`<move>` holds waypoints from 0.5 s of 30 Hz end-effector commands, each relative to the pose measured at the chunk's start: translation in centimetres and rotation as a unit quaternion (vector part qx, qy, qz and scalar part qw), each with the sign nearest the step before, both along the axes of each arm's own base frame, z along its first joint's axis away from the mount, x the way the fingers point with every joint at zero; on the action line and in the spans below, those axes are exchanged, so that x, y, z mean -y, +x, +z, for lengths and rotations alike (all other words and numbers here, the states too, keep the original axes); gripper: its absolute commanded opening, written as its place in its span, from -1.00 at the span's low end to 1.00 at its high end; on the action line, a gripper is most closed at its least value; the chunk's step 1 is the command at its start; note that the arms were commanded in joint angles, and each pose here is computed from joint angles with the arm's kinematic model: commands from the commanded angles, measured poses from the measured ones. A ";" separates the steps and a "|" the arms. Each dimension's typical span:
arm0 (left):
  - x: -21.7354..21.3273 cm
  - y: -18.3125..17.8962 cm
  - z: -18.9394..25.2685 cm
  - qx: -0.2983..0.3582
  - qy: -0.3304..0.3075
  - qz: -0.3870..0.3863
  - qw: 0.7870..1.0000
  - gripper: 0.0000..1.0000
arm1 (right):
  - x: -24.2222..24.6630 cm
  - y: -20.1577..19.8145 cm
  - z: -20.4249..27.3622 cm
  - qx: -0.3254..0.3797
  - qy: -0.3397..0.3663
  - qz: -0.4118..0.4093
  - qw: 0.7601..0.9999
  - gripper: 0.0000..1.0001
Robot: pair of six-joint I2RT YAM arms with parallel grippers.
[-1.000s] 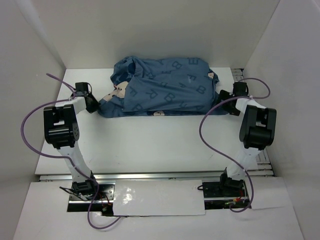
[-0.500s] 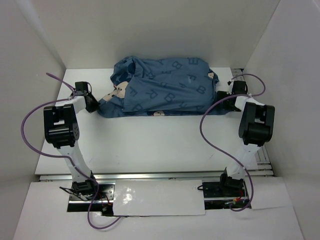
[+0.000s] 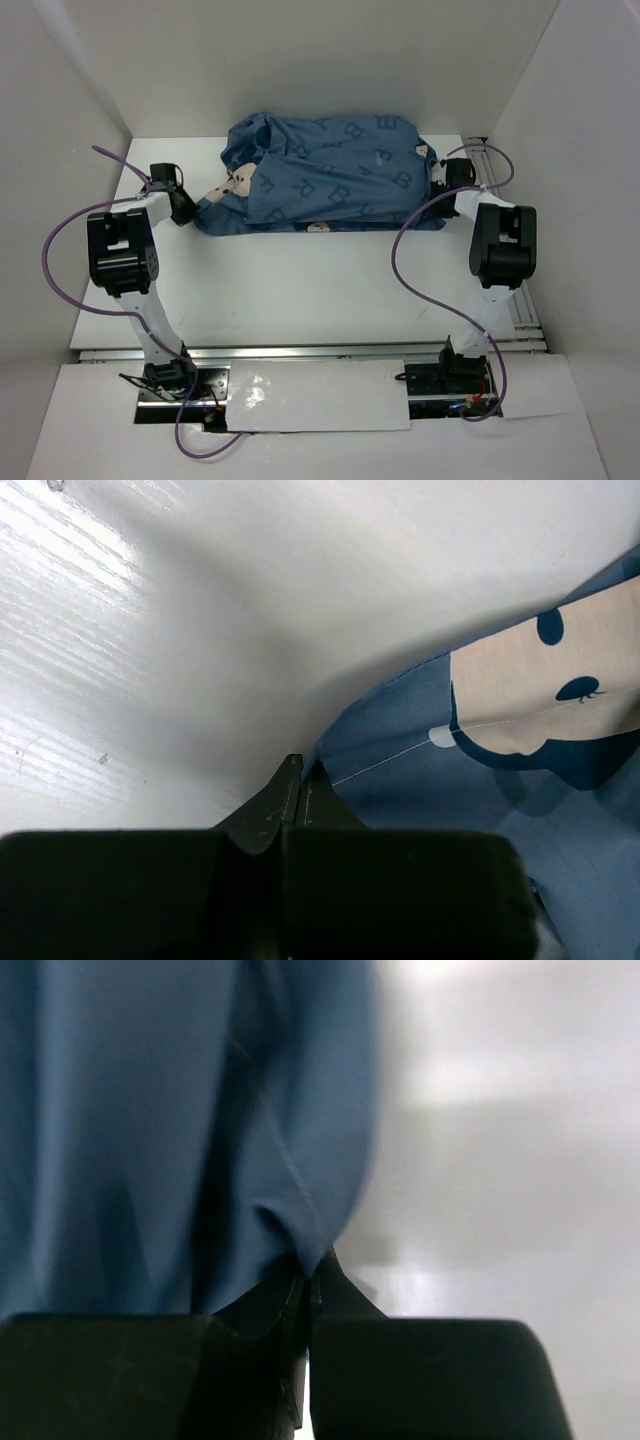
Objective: Put the pillow into the pillowcase
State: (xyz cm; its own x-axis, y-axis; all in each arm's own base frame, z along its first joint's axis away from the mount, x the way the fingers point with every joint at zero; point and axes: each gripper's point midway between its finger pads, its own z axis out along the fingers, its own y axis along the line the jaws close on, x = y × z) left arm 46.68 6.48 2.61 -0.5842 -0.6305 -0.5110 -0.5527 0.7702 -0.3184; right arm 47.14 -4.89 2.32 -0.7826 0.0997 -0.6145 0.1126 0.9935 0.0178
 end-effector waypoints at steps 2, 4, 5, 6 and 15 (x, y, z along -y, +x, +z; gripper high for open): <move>-0.3 -0.3 3.9 0.024 0.001 0.009 1.000 -1.00 | 1.0 -0.9 8.1 0.080 0.007 -0.075 0.994 -1.00; -0.3 -0.7 8.7 0.055 0.006 0.017 0.998 -1.00 | 2.4 -0.6 17.2 0.184 0.011 -0.111 0.976 -1.00; -0.9 -0.9 10.8 0.073 0.009 0.023 0.997 -1.00 | 2.9 -0.6 20.4 0.224 0.025 -0.130 0.965 -1.00; -0.9 -0.8 16.0 0.125 0.019 0.023 0.992 -1.00 | 2.8 -1.4 25.0 0.270 0.035 -0.125 0.954 -1.00; -8.5 -9.7 41.3 0.264 0.122 0.182 0.939 -1.00 | 7.9 -10.1 51.4 0.476 -0.032 -0.215 0.852 -1.00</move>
